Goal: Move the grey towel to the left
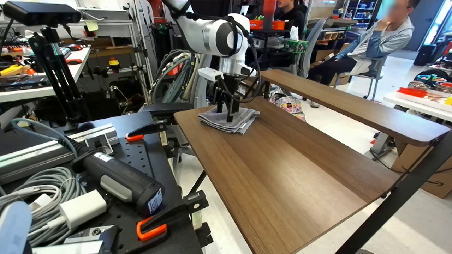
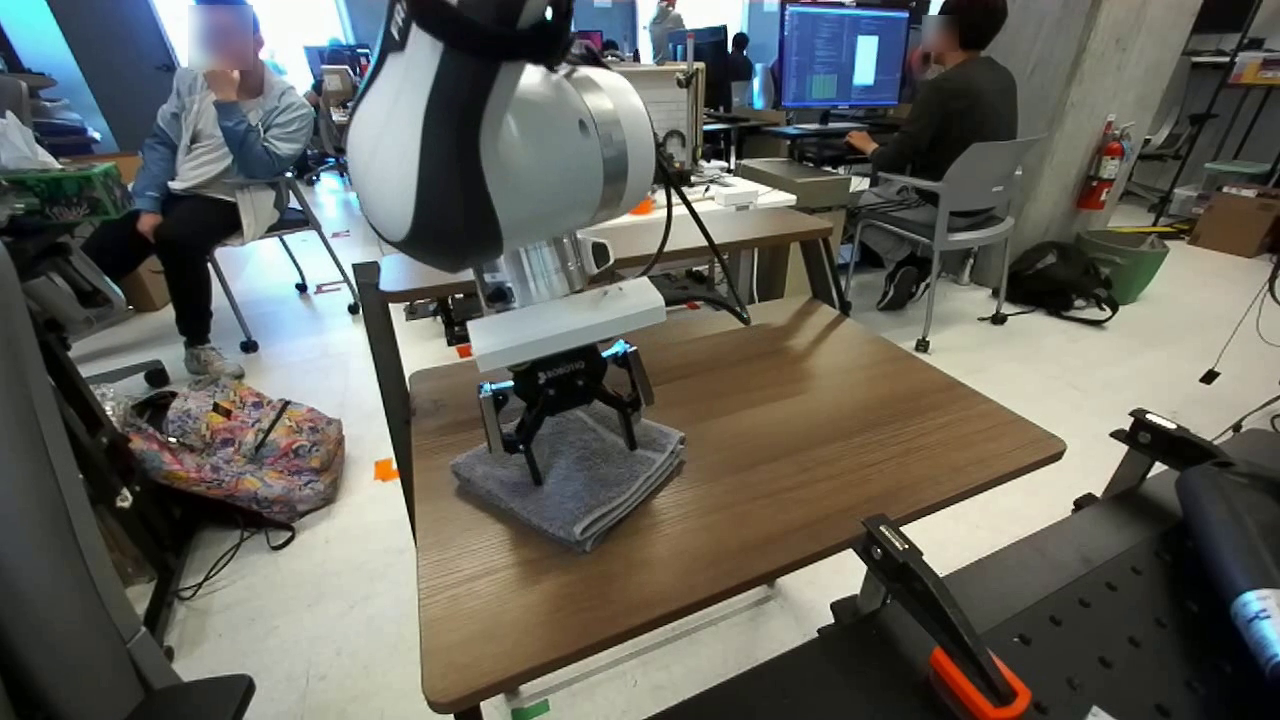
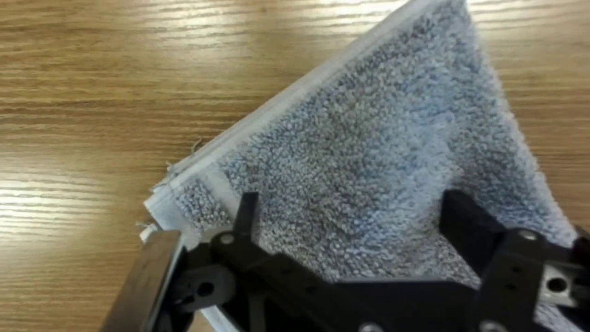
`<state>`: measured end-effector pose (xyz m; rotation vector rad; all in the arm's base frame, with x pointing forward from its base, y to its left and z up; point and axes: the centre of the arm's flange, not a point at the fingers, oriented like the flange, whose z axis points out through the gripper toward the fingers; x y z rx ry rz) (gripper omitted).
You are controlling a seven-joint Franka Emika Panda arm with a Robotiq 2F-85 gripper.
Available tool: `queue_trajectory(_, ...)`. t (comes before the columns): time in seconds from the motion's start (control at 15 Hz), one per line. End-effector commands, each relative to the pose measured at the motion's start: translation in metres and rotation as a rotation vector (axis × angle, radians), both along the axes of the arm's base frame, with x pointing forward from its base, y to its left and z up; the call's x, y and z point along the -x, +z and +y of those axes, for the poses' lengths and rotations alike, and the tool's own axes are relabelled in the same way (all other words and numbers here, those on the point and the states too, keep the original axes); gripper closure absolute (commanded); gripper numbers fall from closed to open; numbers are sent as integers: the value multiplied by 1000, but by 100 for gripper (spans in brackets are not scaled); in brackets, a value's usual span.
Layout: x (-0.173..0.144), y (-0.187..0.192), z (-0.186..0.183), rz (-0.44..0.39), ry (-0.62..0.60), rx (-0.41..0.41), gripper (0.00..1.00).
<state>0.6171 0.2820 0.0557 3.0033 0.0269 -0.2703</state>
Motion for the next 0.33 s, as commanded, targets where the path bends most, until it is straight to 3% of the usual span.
queue_trajectory(0.0, 42, 70, 2, 12, 26, -74, 0)
queue_trajectory(0.07, 51, 83, 4, 20, 46, -90, 0)
queue_trajectory(0.13, 17, 44, 16, 1, 28, -42, 0)
queue_trajectory(0.27, 30, 68, 21, 4, 45, -56, 0)
